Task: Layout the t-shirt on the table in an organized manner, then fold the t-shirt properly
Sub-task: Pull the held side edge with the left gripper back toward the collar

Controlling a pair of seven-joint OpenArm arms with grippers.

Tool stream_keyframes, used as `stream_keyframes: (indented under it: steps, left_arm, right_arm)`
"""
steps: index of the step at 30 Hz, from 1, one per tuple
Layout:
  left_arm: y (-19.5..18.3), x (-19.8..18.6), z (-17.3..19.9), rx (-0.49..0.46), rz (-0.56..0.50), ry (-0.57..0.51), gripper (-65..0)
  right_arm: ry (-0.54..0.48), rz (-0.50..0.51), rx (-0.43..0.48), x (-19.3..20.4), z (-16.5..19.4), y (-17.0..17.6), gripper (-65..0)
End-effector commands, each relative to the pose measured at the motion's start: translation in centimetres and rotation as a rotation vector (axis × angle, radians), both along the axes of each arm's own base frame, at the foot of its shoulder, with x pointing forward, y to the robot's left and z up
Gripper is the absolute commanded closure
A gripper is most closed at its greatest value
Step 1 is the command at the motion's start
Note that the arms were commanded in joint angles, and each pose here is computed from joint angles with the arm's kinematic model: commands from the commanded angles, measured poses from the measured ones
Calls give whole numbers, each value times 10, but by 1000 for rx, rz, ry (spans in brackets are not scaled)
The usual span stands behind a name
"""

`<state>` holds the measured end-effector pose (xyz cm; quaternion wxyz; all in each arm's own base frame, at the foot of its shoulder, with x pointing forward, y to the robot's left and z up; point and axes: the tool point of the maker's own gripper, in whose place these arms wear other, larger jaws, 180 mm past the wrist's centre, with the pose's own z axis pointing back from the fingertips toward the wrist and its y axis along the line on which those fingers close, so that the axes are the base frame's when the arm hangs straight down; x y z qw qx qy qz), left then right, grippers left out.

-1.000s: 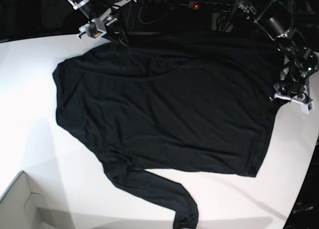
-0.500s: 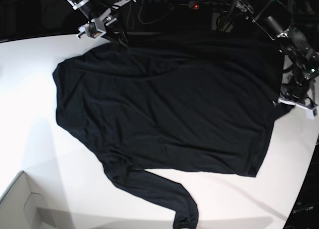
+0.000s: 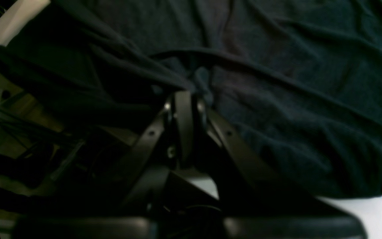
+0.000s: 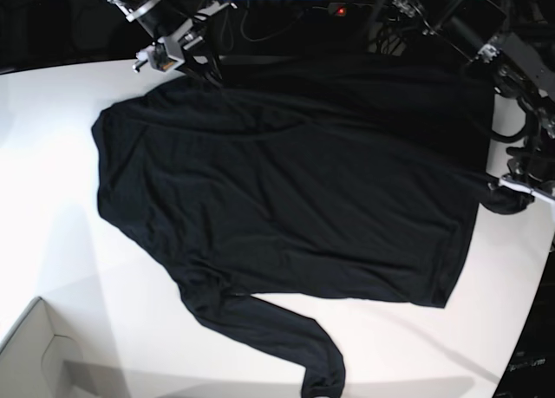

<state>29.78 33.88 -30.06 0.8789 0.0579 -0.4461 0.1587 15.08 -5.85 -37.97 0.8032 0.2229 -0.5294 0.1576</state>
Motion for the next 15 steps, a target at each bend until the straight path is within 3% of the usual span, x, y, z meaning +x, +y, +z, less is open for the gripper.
stream_keyframes:
  steps: [1, 15]
  left_arm:
    - [6, 4, 18, 31, 5, -40, 0]
    - [35, -91, 6, 9, 193, 212, 0]
  right_arm:
    - [-37, -6, 34, 3, 12, 1, 0]
    - [-39, -4, 35, 3, 12, 1, 0]
